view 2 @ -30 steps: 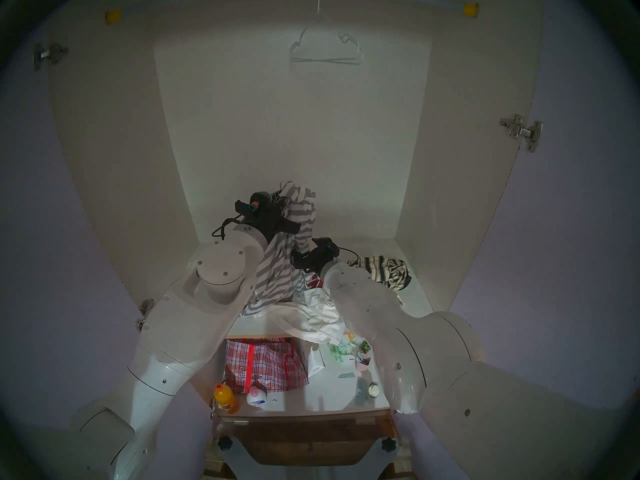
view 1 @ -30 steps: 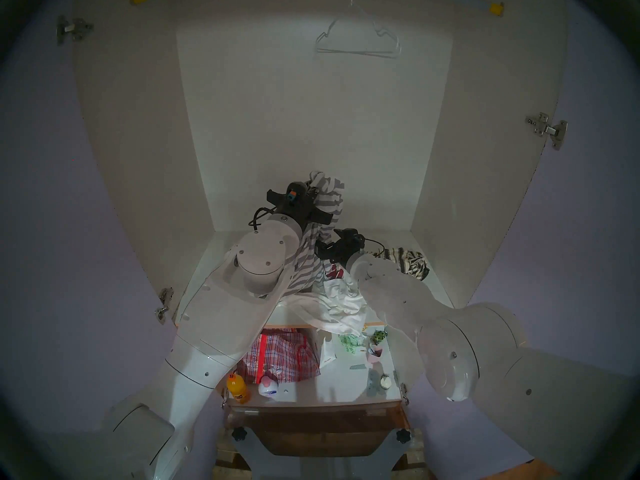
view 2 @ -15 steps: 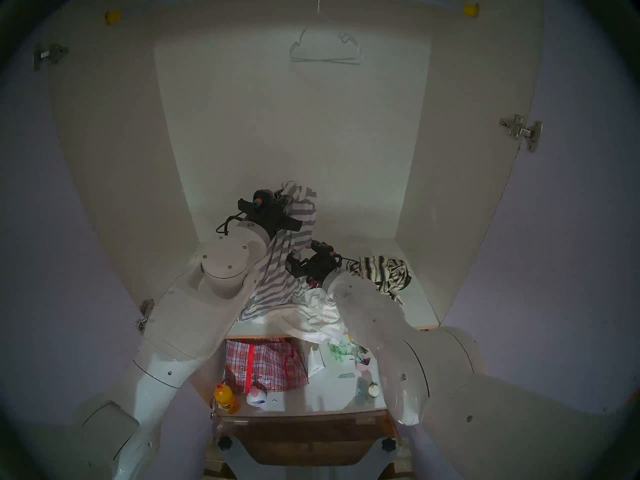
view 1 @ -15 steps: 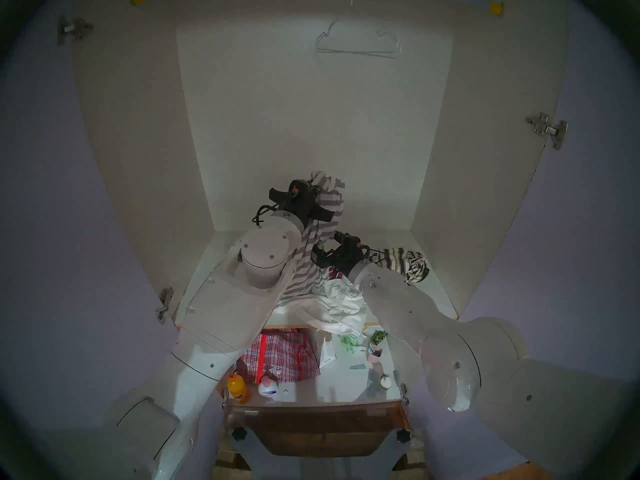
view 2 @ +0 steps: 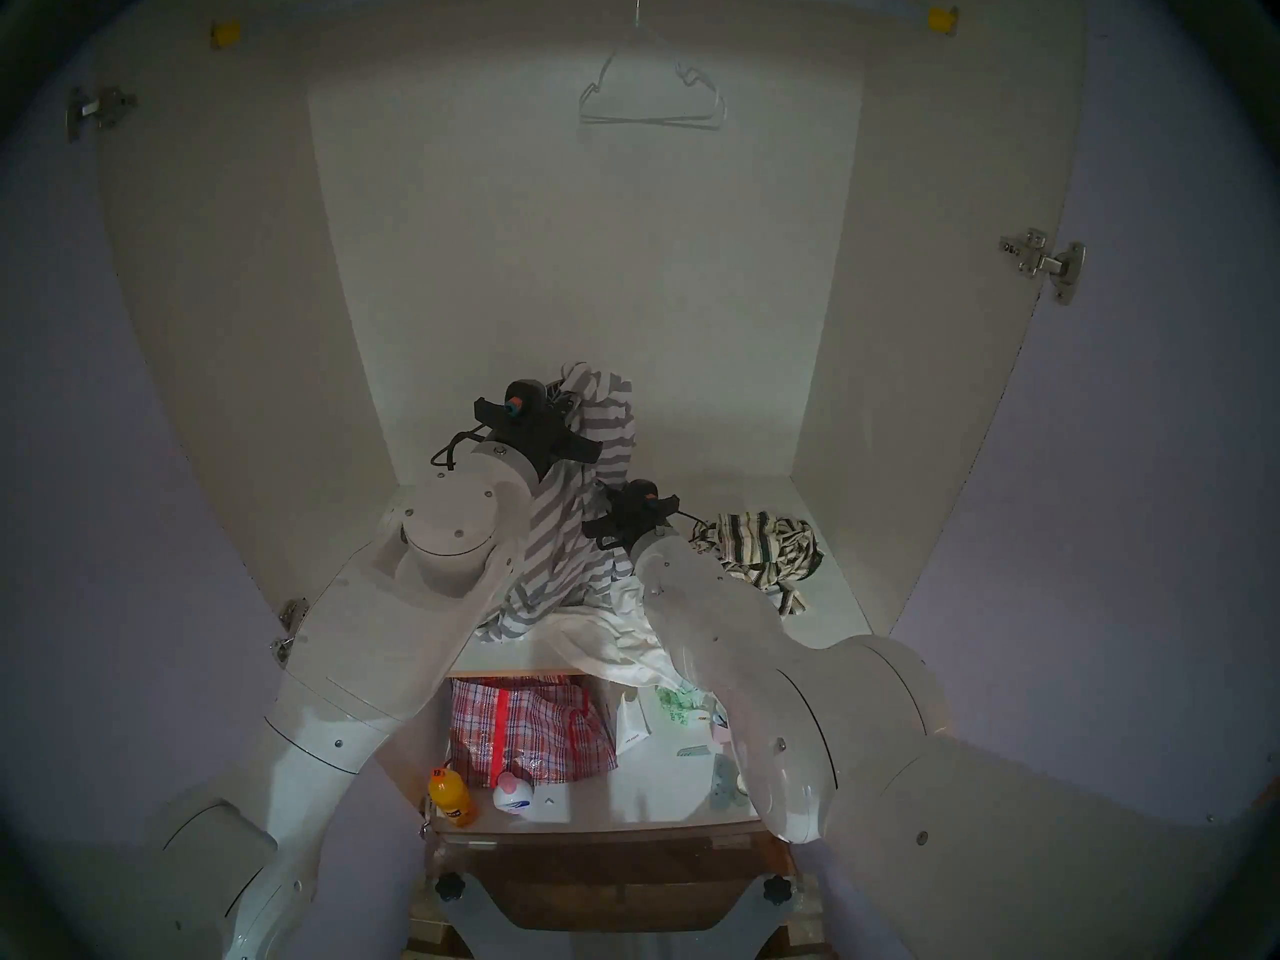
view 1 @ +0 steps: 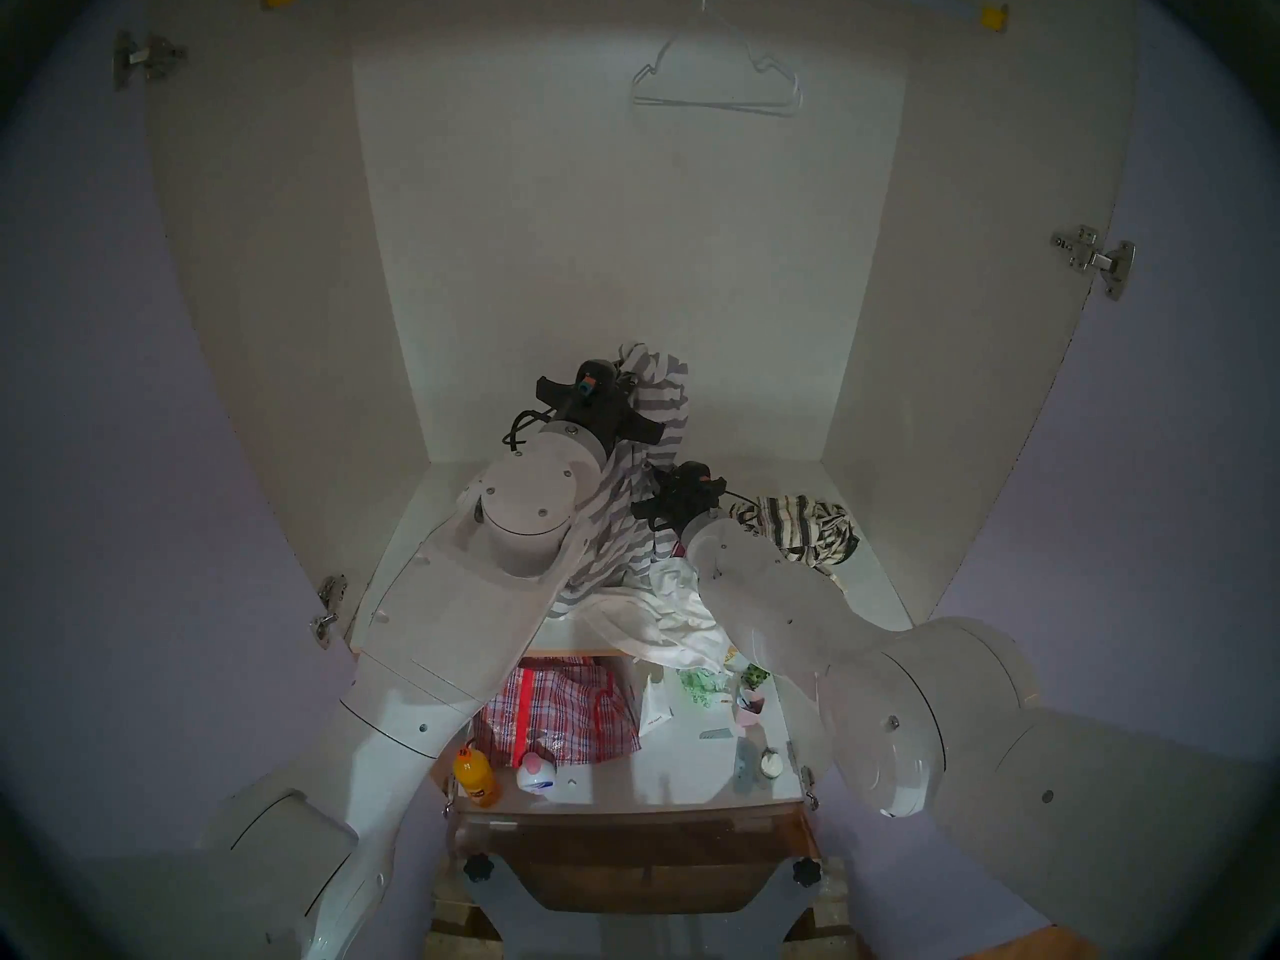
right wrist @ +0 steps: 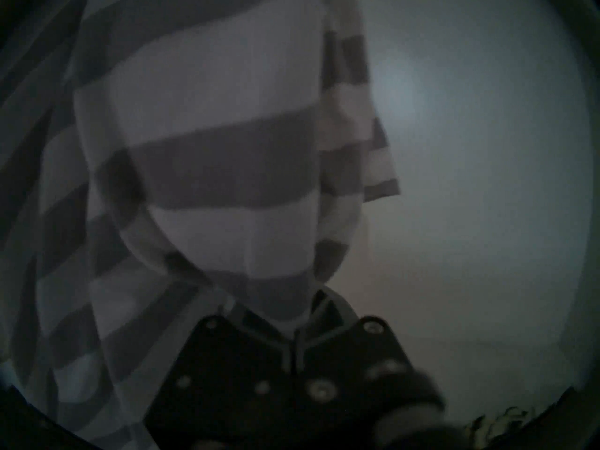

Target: Sort tops into two piles: light colors and dark colors

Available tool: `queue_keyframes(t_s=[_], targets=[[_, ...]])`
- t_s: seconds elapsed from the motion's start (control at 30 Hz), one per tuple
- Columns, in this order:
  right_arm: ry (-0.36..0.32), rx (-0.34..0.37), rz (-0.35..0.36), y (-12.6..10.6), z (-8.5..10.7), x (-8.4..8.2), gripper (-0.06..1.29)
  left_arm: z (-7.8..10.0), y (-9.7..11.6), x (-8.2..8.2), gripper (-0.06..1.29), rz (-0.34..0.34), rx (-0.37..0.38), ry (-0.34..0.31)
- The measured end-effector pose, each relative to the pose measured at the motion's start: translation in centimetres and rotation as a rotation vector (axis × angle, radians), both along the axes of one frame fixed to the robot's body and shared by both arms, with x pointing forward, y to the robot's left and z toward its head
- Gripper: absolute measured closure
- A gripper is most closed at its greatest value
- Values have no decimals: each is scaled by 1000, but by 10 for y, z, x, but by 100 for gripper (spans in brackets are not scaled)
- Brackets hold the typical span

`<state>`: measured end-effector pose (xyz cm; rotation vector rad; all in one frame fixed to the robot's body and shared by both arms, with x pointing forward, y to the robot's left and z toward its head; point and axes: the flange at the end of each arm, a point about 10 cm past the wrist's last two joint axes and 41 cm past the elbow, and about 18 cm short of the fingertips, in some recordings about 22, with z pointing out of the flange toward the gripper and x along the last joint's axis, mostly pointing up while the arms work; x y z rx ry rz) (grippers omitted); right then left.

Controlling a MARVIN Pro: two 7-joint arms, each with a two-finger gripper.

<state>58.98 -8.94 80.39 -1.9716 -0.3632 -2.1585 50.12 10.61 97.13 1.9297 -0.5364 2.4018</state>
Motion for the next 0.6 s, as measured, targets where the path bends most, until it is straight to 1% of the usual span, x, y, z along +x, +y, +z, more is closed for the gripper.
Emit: queue_keyframes(t_s=[0.03,0.1,0.13,0.17,0.2,0.27,0.37,0.47,0.53,0.6], targets=[[-5,-7,-28,-5,2,2,125,-2,3,1,113,12,-2,2],[-9,-20,-64,-13,4,5,125,-4,7,1,75,27,-3,4],[-15,-31,-97,-19,7,8,125,-6,12,1,34,43,-6,7],[-19,-40,-125,-25,10,11,125,-8,15,1,3,54,-7,8],[-28,-60,-188,-39,16,17,125,-10,22,2,-2,73,-10,9],[-35,-73,-231,-49,22,21,125,-12,27,2,-2,88,-10,10],[-53,-105,-322,-66,34,28,125,-15,36,3,-2,113,-11,14],[-71,-152,-386,-77,42,31,125,-19,44,3,-2,124,-5,17],[-81,-187,-428,-85,46,33,125,-22,46,1,-2,113,-11,21],[-83,-202,-453,-93,50,35,125,-27,47,-2,-2,106,-23,29]])
